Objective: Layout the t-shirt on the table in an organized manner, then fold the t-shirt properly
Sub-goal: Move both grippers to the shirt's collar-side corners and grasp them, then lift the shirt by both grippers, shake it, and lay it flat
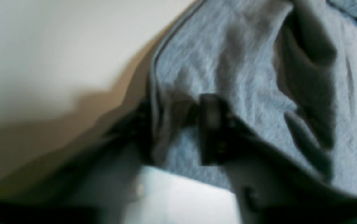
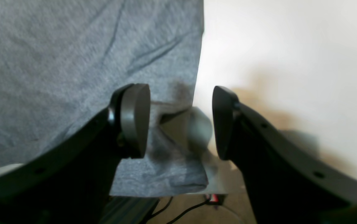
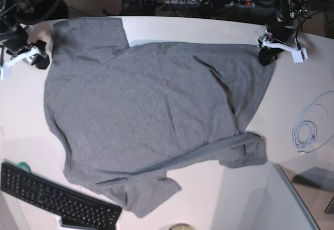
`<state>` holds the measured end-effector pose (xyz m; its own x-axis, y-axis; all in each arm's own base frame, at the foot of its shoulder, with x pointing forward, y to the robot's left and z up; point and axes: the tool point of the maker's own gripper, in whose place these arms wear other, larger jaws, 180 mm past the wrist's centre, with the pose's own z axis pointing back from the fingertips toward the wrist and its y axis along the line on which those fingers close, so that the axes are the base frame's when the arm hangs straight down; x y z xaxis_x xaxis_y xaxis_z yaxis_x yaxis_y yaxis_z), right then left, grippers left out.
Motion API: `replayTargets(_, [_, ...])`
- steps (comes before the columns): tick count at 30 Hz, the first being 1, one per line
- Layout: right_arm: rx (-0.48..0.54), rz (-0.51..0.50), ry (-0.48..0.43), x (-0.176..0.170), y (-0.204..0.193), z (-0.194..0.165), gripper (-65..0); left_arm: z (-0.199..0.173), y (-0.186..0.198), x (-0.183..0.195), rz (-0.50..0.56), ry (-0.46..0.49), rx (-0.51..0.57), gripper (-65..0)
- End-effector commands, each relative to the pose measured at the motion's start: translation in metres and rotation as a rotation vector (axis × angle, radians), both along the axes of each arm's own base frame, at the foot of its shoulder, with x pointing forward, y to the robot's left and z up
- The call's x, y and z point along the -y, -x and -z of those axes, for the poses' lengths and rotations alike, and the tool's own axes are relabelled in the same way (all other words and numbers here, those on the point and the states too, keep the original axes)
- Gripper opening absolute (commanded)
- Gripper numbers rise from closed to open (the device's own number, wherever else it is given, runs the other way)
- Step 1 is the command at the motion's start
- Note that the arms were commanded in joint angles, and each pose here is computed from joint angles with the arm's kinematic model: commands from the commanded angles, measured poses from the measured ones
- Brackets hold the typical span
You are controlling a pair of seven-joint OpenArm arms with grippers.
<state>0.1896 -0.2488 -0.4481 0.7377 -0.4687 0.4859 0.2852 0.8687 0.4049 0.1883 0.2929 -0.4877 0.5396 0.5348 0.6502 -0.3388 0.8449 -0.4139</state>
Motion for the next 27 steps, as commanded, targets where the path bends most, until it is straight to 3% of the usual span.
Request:
replayTargets(1, [0.048,-0.004,0.009,0.006,-0.012,-0.009,-34.2,0.005,0.007,-0.001,0.020,-0.010,-0.045,-55.1])
replayTargets(4, [0.061,-0.048,0.007,0.010,-0.019,-0.007,-34.2,0.005,0.007,-0.001,0.020,-0.010,-0.045,-65.0])
replayTargets(11, [0.037,-0.063,-0.059,0.005,-0.031,0.011,-33.3,0.003,0.006,-0.005,0.026,-0.021,-0.045,-65.0])
replayTargets(16, [-0.010,-0.050,-0.122,-0.005,-0.024,0.030,-24.5,0.002,0.007,-0.009,0.025,-0.028,-0.047,-65.0])
replayTargets(24, [-0.059,-0.037,-0.196,-0.018,-0.019,0.050,-24.6,0.001,0.006,-0.011,0.028,-0.035,-0.047,-65.0])
replayTargets(27, [-0.069,-0.093,-0.199,-0.033,-0.021,0.051,-24.8,0.000,0.006,-0.012,0.026,-0.035,-0.047,-65.0])
